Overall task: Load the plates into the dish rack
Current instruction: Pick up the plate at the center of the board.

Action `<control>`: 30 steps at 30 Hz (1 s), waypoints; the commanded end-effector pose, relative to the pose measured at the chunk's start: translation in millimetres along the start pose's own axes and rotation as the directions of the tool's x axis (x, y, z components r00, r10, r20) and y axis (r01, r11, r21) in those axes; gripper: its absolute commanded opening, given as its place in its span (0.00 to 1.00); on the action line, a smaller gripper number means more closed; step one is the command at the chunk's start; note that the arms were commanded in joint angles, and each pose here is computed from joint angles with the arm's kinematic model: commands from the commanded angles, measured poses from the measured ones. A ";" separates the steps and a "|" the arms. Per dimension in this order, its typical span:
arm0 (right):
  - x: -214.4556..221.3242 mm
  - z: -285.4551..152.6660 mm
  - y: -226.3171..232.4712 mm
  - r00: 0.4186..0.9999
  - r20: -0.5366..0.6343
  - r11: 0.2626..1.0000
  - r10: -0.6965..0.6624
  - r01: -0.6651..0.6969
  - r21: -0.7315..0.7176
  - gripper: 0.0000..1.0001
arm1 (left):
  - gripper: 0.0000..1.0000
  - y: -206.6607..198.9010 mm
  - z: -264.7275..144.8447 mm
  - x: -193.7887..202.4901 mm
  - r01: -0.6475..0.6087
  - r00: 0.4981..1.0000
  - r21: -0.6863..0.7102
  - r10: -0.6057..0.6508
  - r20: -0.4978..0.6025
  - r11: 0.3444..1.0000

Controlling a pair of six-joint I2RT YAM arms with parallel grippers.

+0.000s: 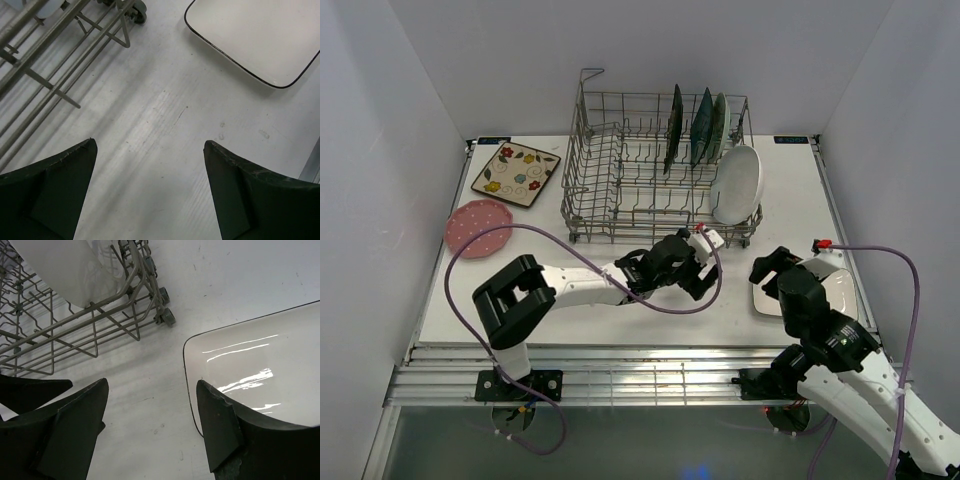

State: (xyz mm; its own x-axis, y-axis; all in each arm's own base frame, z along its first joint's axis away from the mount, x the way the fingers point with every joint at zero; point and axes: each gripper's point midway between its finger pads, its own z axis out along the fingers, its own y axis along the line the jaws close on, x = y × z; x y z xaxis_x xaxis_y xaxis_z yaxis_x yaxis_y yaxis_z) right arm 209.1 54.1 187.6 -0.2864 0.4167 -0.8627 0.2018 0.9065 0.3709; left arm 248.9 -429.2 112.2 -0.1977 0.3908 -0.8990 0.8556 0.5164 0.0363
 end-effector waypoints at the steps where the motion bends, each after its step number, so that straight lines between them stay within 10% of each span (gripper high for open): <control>1: -2.9 -0.5 -13.9 0.999 0.032 0.998 0.027 -0.029 0.062 0.77 | 0.98 -16.8 10.9 -19.6 0.144 0.989 0.031 -0.145 0.032 0.989; 15: -15.1 -6.8 -32.8 0.987 0.114 0.985 0.110 -0.124 0.124 0.75 | 0.98 -53.5 40.0 -27.1 0.509 0.860 0.099 -0.510 -0.012 0.855; 30: -33.9 -19.3 -51.9 0.962 0.205 0.961 0.180 -0.216 0.172 0.73 | 0.98 -69.8 70.9 -37.8 0.586 0.809 0.054 -0.587 0.009 0.808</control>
State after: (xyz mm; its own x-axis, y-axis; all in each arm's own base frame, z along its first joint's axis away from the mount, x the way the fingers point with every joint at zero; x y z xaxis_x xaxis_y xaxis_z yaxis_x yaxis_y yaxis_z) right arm 194.1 7.6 188.2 -0.1340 0.5114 -0.8488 0.3884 0.8151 0.4298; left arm 228.5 -516.7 80.7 -0.6675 0.0830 -0.7400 0.6146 0.6224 -0.4846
